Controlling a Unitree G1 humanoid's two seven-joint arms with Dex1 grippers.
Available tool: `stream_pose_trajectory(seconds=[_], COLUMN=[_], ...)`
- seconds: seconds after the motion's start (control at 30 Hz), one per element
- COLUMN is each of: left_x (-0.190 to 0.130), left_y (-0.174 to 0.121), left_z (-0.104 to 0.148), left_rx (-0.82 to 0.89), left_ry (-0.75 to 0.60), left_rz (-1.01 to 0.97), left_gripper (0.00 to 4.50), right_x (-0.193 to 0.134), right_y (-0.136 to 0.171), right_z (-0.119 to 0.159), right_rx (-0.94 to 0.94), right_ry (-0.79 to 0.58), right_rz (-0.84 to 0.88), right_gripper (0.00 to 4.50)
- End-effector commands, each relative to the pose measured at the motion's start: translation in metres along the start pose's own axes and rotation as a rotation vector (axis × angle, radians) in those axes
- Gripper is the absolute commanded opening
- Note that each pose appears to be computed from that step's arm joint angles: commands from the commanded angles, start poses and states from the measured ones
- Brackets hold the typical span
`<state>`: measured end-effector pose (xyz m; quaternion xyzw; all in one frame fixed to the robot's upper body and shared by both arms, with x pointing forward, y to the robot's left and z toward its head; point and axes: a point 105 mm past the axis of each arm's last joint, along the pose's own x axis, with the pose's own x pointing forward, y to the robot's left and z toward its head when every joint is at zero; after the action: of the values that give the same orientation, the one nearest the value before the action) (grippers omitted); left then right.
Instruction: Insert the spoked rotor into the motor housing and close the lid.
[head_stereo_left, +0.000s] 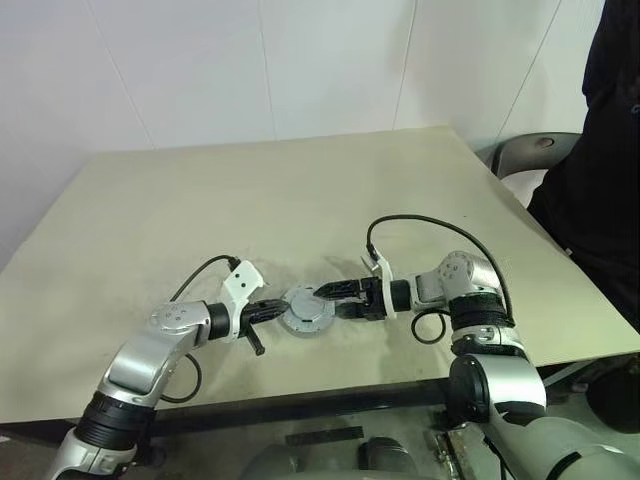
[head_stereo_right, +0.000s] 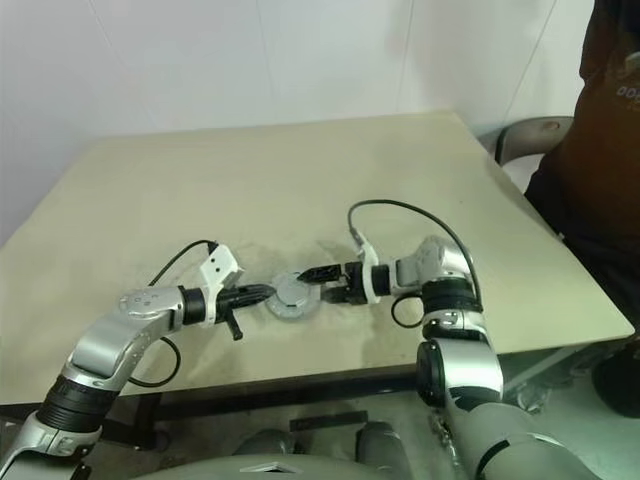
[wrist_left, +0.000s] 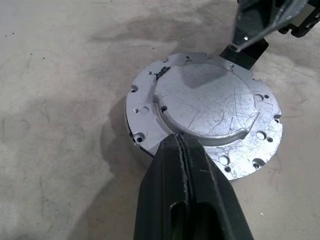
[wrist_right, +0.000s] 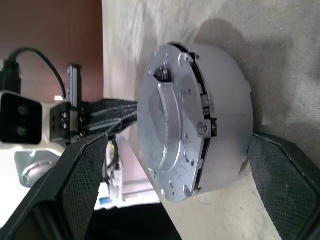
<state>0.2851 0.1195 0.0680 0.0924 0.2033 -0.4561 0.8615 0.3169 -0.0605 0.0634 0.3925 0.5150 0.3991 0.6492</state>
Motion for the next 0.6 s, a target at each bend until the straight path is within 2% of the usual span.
stream_pose_trajectory(seconds=[0.03, 0.13, 0.2, 0.27, 0.4, 0.6], left_x=[0.004, 0.004, 0.004, 0.004, 0.004, 0.003], left_y=[-0.009, -0.009, -0.008, -0.007, -0.004, 0.011], left_z=[-0.019, -0.020, -0.020, -0.020, -0.018, 0.000], left_rx=[-0.048, -0.050, -0.051, -0.049, -0.039, -0.066], left_ry=[0.067, 0.069, 0.071, 0.071, 0.069, -0.025], left_rz=[-0.038, -0.039, -0.038, -0.036, -0.027, 0.049], left_gripper=[0.00, 0.00, 0.00, 0.00, 0.00, 0.00], right_x=[0.006, 0.005, 0.004, 0.004, 0.004, 0.006], right_y=[0.018, 0.017, 0.017, 0.018, 0.019, 0.024], right_z=[0.002, 0.003, 0.002, 0.002, 0.001, 0.002], right_rx=[-0.009, 0.006, 0.013, 0.015, 0.014, 0.005], right_ry=[-0.013, -0.024, -0.028, -0.031, -0.036, -0.040], right_rz=[0.092, 0.095, 0.101, 0.108, 0.122, 0.143], right_gripper=[4.49, 3.91, 3.33, 2.54, 1.37, 1.31])
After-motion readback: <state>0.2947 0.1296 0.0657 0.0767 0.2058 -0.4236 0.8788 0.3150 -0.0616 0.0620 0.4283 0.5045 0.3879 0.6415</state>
